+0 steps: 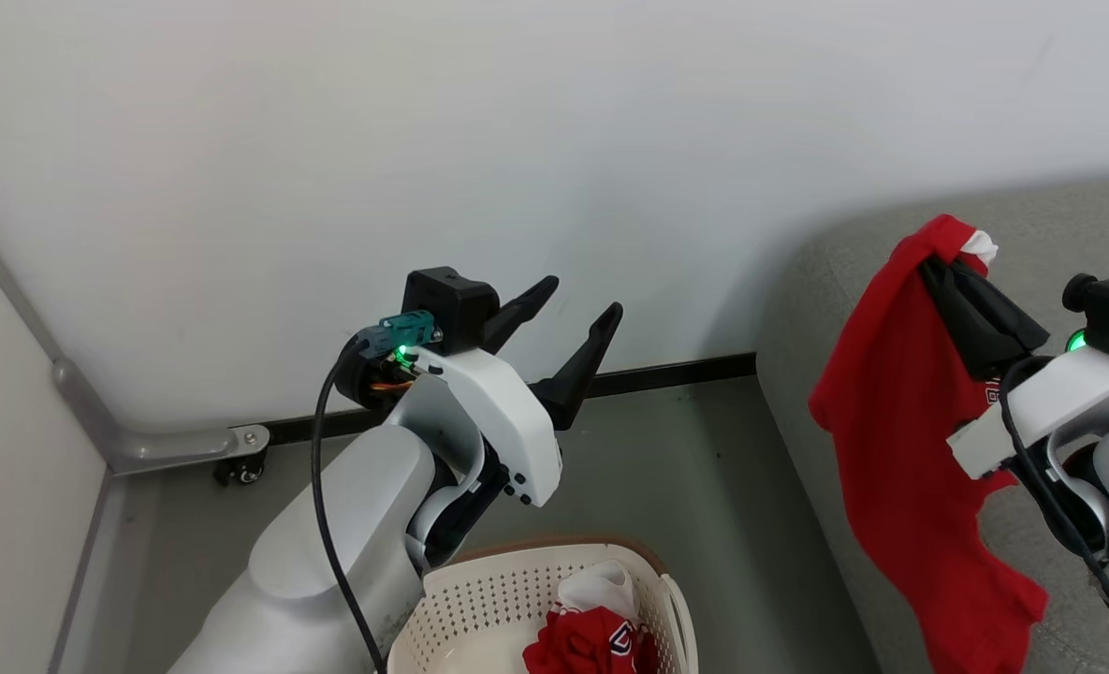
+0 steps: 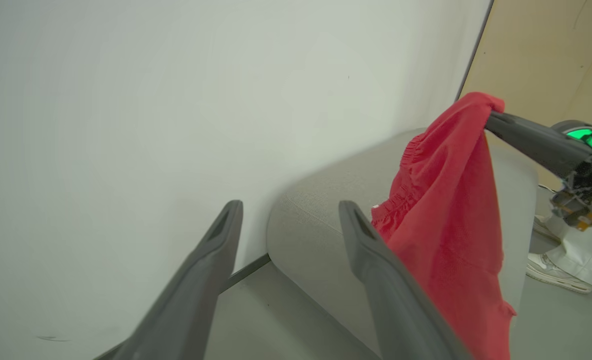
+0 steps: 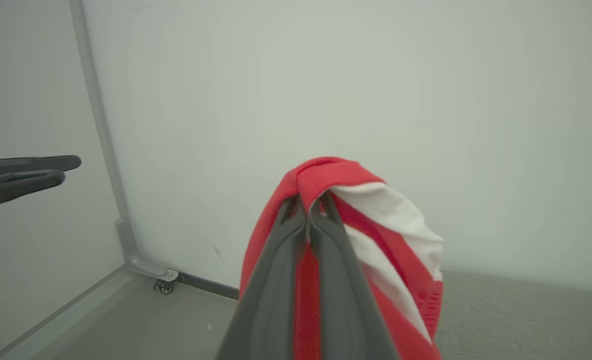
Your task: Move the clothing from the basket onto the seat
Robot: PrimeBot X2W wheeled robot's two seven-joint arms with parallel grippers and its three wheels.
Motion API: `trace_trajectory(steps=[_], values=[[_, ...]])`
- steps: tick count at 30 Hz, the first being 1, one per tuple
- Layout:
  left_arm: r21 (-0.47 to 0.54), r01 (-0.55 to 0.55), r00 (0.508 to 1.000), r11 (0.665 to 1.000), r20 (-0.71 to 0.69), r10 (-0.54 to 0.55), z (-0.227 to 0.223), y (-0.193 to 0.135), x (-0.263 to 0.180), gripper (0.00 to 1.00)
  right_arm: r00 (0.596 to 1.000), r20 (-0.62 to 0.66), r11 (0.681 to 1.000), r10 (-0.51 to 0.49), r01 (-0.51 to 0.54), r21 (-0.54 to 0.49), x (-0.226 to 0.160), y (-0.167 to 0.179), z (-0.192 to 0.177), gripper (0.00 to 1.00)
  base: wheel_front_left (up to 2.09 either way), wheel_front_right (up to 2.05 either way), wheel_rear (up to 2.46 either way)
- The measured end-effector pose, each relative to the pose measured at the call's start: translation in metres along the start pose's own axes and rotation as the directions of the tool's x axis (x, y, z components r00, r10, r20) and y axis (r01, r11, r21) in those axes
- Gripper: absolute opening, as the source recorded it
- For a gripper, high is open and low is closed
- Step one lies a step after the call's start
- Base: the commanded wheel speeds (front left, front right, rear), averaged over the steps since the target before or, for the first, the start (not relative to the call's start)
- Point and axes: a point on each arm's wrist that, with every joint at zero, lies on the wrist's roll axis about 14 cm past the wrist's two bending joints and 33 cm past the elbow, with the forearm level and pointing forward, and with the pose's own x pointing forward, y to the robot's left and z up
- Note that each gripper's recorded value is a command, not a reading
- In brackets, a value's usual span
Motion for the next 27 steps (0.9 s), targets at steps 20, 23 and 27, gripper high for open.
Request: trace_trajectory(steps=[20, 23, 27], values=[[-0.069, 0.243, 0.969, 0.968, -0.024, -0.245, -0.028, -0.083, 0.018, 1.0, 0.983, -0.04, 0.977, -0.18, 0.174, -0.123, -0.079, -0.061, 0.01, 0.0, 0.0, 0.0, 0.0], [-0.088, 0.273, 0.96, 0.958, -0.035, -0.277, -0.035, -0.094, 0.019, 1.0, 0.978, -0.046, 0.971, -0.205, 0.197, -0.135, -0.091, -0.067, 0.012, 0.0, 0.0, 0.0, 0.0], [-0.099, 0.309, 0.949, 0.946, -0.033, -0.314, -0.04, -0.107, 0.022, 1.0, 0.969, -0.056, 0.961, -0.239, 0.228, -0.158, -0.107, -0.077, 0.014, 0.0, 0.0, 0.0, 0.0]])
